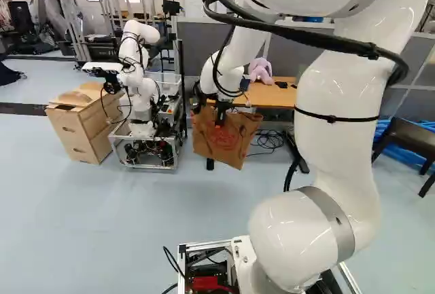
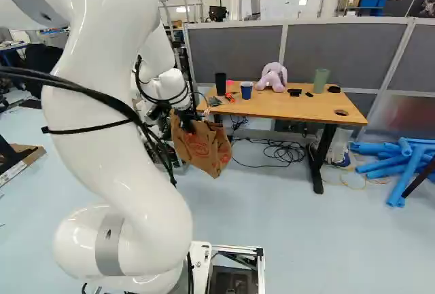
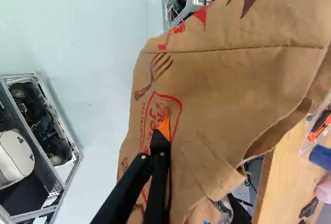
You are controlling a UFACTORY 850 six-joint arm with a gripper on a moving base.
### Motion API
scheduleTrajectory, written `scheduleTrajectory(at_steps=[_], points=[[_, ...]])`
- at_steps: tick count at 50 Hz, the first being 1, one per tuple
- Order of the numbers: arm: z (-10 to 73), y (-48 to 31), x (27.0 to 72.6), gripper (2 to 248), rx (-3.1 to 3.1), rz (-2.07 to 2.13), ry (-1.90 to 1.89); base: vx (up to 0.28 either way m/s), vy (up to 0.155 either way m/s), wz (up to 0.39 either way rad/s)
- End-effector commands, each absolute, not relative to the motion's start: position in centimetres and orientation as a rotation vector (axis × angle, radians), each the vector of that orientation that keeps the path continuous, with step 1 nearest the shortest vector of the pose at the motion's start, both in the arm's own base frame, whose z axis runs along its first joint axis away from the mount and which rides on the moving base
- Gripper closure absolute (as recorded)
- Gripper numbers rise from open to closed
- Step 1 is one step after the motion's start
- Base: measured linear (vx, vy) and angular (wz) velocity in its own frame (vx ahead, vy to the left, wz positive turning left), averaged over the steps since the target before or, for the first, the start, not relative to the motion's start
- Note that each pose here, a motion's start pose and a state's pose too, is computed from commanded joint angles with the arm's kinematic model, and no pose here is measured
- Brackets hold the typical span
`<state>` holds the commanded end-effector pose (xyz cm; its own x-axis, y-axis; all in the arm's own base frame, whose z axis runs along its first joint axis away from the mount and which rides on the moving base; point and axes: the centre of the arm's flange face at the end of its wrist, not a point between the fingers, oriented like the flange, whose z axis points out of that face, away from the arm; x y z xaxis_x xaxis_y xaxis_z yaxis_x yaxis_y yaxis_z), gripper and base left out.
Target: Pick up the bag on the ground and place it on the table
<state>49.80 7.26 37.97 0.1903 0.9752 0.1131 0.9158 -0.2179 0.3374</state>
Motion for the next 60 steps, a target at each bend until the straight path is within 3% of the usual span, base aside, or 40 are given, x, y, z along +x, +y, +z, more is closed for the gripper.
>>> scheduleTrajectory(at_steps=[60], points=[[45.3, 6.4, 54.3, 232, 2.331, 0.331, 1.818, 0.0, 0.0, 0.0]])
